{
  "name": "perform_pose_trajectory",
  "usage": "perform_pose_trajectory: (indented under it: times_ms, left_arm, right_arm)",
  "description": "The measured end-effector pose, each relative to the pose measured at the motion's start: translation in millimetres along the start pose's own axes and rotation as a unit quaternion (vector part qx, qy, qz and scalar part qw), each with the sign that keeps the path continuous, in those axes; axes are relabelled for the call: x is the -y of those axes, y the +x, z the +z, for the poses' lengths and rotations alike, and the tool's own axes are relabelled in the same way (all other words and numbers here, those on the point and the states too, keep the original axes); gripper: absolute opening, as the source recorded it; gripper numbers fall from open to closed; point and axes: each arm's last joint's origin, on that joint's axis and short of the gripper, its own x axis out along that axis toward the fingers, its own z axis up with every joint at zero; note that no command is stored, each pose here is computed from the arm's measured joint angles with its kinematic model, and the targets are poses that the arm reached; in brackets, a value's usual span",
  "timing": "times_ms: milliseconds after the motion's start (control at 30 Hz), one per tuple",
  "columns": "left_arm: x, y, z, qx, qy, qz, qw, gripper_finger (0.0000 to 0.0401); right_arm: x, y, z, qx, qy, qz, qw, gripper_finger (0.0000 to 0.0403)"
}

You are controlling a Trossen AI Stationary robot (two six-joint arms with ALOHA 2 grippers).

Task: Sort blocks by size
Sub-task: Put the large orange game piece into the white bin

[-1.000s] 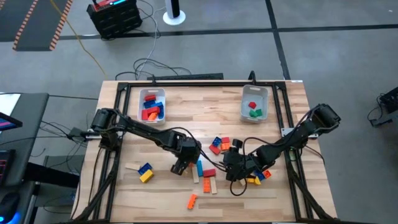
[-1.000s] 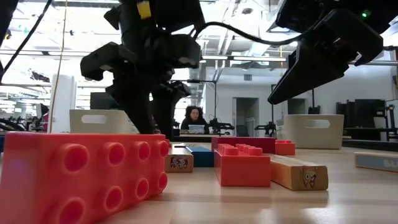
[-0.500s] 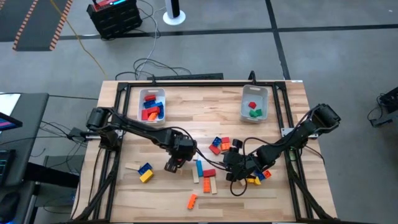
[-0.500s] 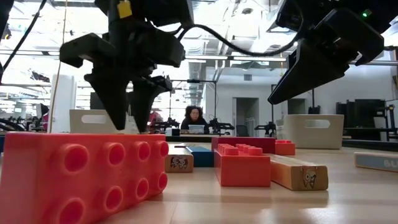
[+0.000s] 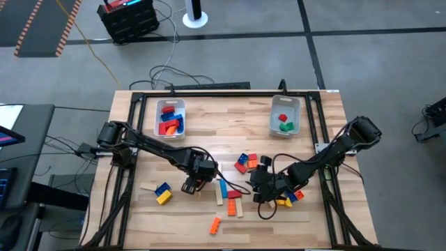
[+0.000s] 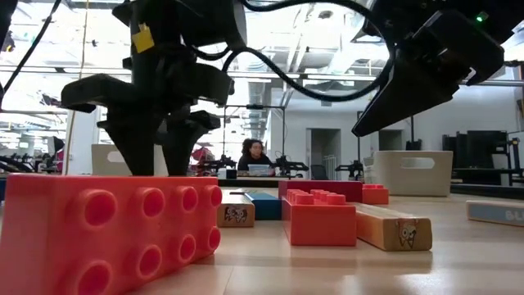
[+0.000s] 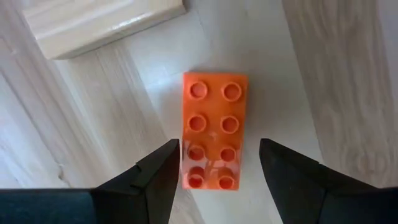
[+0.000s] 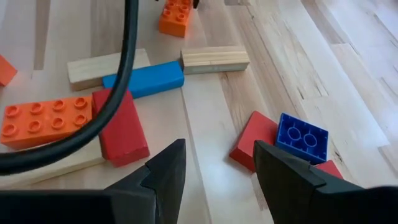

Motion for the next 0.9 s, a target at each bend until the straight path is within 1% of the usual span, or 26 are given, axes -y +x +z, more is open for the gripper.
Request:
perform_pose_trajectory:
  times_ms: [300,500,600,700,900]
  left_arm:
    - [-0.4,0.7,1.4,0.008,-0.028,0.018,0.999,0.0214]
    - [-0.4,1.8,2.1,0.015,-0.033,0.019,0.999,0.0181]
    - [0.9,9.3,-3.6,0.013,-0.035,0.018,0.999,0.0165]
    - [1.8,14.3,-8.8,0.009,-0.037,0.021,0.999,0.0157]
    - [2.7,13.6,-8.4,0.008,-0.038,0.031,0.999,0.0142]
  right_arm:
    - [0.0,0.0,0.0,0.000,0.000,0.000,1.000,0.0214]
    - [0.0,0.0,0.0,0.000,0.001,0.000,1.000,0.0214]
    - [0.0,0.0,0.0,0.000,0.001,0.000,1.000,0.0214]
    - [0.0,0.0,0.0,0.000,0.000,0.000,1.000,0.0214]
    - [0.0,0.0,0.0,0.000,0.000,0.000,1.000,0.0214]
